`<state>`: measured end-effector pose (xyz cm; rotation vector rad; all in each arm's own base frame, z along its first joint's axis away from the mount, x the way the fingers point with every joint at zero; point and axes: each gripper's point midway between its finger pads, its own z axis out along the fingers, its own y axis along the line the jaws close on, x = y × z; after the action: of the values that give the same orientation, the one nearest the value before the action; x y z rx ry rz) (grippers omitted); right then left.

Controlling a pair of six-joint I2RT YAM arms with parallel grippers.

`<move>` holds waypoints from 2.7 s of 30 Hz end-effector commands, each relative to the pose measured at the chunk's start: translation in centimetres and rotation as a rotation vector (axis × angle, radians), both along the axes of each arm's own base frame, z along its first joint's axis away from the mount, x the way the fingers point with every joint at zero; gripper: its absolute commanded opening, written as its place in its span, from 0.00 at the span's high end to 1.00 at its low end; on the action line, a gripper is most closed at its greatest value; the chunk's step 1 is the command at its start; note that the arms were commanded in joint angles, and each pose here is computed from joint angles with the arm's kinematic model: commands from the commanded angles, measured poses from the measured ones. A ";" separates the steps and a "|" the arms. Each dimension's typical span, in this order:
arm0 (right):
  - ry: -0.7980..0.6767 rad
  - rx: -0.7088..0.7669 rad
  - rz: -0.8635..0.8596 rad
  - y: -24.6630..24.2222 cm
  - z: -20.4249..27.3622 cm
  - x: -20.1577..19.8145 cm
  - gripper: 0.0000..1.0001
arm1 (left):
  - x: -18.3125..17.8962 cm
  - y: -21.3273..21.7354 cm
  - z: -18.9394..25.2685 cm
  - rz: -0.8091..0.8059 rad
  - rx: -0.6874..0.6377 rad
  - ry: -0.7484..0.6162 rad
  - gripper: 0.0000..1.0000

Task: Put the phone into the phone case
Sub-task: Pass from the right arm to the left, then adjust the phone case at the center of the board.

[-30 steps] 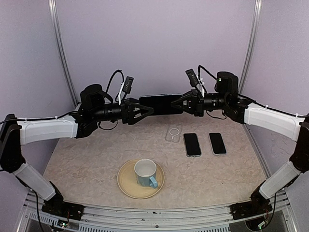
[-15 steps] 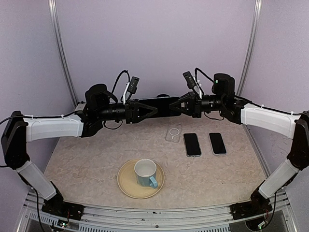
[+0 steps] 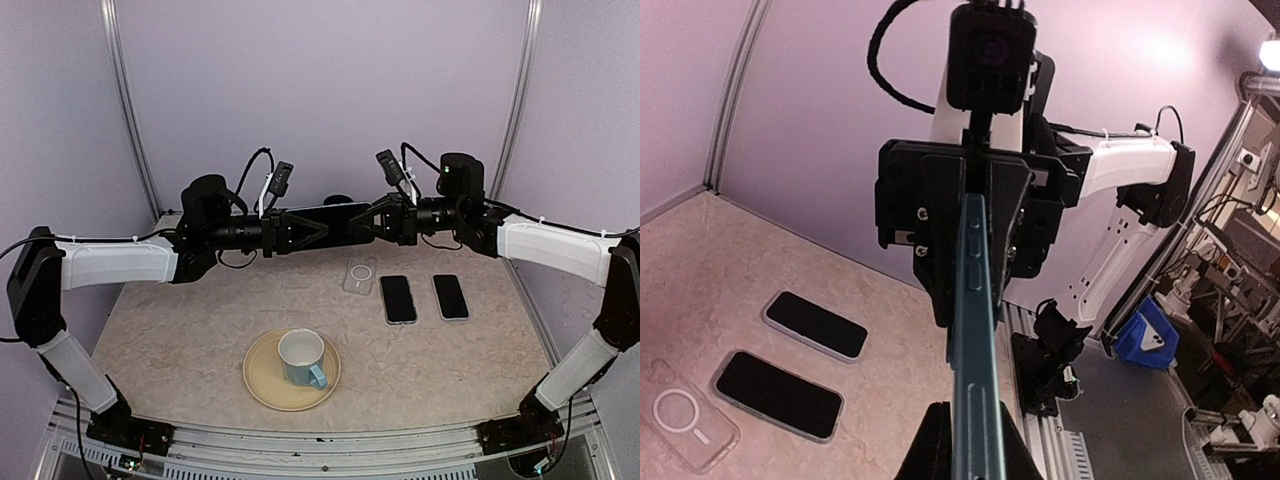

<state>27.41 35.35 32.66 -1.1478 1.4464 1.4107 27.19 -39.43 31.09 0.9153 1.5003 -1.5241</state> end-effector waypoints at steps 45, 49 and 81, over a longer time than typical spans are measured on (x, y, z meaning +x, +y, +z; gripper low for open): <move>-0.042 -0.522 -0.556 -4.5 -11.4 17.9 0.40 | 4.4 6.4 -3.3 0.390 0.119 0.296 1.00; -0.025 -0.606 -0.518 -4.1 -14.3 20.0 0.45 | 4.1 7.3 -3.9 0.417 0.132 0.308 1.00; 0.135 -0.797 -0.475 -6.2 -27.6 25.9 0.53 | 2.8 8.7 -4.6 0.427 0.128 0.366 1.00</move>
<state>52.68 29.32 5.54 -1.0509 2.3006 0.6111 30.16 -30.89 23.32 0.3275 2.0479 -1.2923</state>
